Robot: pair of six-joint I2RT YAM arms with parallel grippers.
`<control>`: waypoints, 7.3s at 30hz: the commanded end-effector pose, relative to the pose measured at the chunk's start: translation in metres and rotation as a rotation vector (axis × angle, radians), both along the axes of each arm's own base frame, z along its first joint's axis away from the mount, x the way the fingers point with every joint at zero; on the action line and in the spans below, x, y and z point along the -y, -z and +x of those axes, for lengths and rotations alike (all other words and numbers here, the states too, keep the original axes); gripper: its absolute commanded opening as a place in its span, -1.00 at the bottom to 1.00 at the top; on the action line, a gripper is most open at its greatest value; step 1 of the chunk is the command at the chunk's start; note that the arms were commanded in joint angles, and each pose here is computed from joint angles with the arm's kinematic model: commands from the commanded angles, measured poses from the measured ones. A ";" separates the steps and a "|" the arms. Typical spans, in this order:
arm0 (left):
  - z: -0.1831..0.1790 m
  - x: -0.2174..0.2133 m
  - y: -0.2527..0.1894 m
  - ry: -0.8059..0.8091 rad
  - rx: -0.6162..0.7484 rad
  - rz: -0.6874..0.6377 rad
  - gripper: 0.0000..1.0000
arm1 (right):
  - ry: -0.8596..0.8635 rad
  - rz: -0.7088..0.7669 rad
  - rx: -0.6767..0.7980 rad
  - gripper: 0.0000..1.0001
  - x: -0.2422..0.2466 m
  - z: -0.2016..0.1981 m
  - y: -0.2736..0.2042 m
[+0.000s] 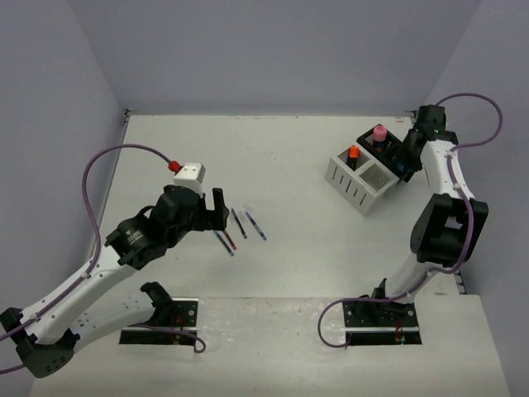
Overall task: Sort the stationery into containers
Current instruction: Place the stationery in the storage box, then pick up the pen from the center of the board, then close the pen cap on the pen.
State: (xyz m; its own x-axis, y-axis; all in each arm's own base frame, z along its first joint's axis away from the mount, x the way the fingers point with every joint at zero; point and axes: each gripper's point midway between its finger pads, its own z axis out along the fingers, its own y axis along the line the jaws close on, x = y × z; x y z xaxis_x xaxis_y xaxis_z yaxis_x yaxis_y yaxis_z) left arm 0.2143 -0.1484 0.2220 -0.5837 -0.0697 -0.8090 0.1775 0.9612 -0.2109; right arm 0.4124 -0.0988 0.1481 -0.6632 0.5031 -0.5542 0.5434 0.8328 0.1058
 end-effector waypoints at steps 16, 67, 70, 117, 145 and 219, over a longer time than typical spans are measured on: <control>0.028 -0.001 0.077 -0.420 -0.174 -0.042 1.00 | -0.397 -0.121 0.416 -0.03 -0.181 -0.039 -0.152; 0.020 -0.088 0.036 -0.515 -0.074 0.013 1.00 | -1.090 -0.213 -0.162 -0.72 -0.449 -0.125 0.133; 0.022 -0.087 0.036 -0.520 -0.076 0.010 1.00 | -1.095 -0.206 -0.158 -0.91 -0.448 -0.127 0.129; 0.127 0.082 0.187 -0.822 -0.581 -0.033 -0.14 | -0.775 -0.079 0.277 -1.00 -0.285 -0.104 -0.007; 0.131 0.076 0.225 -0.788 -0.646 -0.016 -0.61 | -0.805 -0.083 0.256 -1.00 -0.288 -0.105 -0.004; -0.049 0.114 -0.144 0.649 0.495 -0.809 -1.00 | -1.212 0.776 1.052 -1.00 -0.423 -0.280 -0.176</control>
State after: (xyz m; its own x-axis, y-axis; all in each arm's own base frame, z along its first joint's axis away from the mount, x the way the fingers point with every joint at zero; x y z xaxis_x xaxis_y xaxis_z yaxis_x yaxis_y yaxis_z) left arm 0.1707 -0.2617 0.3574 -0.3382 -0.4587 -0.8217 0.8067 0.3083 -0.5042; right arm 0.1286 0.3238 0.2925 -0.4291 0.3203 -0.8446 -0.8080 0.2819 0.5174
